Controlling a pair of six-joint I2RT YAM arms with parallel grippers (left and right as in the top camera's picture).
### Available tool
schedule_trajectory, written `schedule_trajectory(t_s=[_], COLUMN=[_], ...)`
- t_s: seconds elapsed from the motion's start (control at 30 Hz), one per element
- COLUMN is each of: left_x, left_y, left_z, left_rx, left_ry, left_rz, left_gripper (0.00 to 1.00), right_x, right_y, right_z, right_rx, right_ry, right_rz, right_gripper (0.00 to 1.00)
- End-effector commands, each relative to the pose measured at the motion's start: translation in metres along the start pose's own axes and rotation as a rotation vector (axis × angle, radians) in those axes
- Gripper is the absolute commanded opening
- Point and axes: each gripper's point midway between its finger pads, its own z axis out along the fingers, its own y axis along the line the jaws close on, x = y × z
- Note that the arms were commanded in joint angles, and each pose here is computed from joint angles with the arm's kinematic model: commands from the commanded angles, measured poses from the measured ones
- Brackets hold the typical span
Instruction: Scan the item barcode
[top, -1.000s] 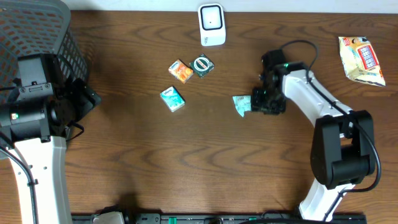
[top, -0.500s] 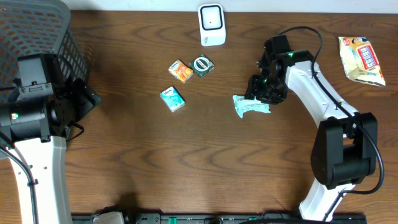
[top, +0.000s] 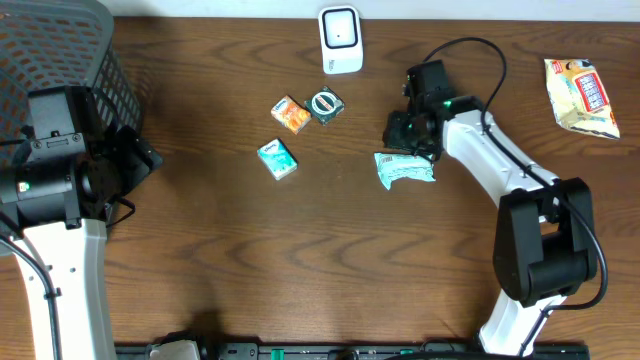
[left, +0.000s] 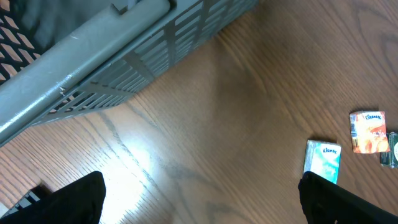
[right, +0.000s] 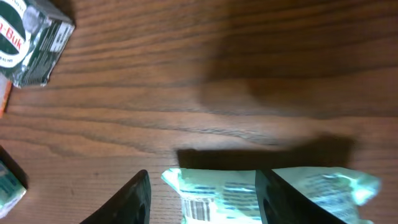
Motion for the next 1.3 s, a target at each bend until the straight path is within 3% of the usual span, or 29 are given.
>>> schedule_trajectory(t_s=[0.0,0.3,0.7,1.07,1.27], left_x=[-0.001,-0.001,-0.001,-0.001,-0.001], left_y=[0.001,0.001,0.001,0.001,0.001], left_z=[0.000,0.000,0.000,0.000,0.000], left_rx=[-0.004,-0.004,-0.004,-0.004,-0.004], left_ry=[-0.003,-0.003,-0.003,-0.003,-0.003], left_rz=[-0.012,-0.012,-0.012,-0.012,-0.012], left_gripper=[0.98,0.98,0.98,0.97,0.98], right_x=[0.010,0.035,0.083,0.061,0.033], right_y=[0.006,0.004,-0.021,-0.011,0.007], right_z=[0.004,0.012,-0.002,-0.018,-0.034], right_rx=[0.006,0.035,0.133,0.115,-0.036], right_ry=[-0.005,0.054,0.267,0.238,0.203], right_rz=[-0.073,-0.103,-0.073,-0.083,-0.164], right_gripper=[0.43,0.35,0.41,0.46,0.52])
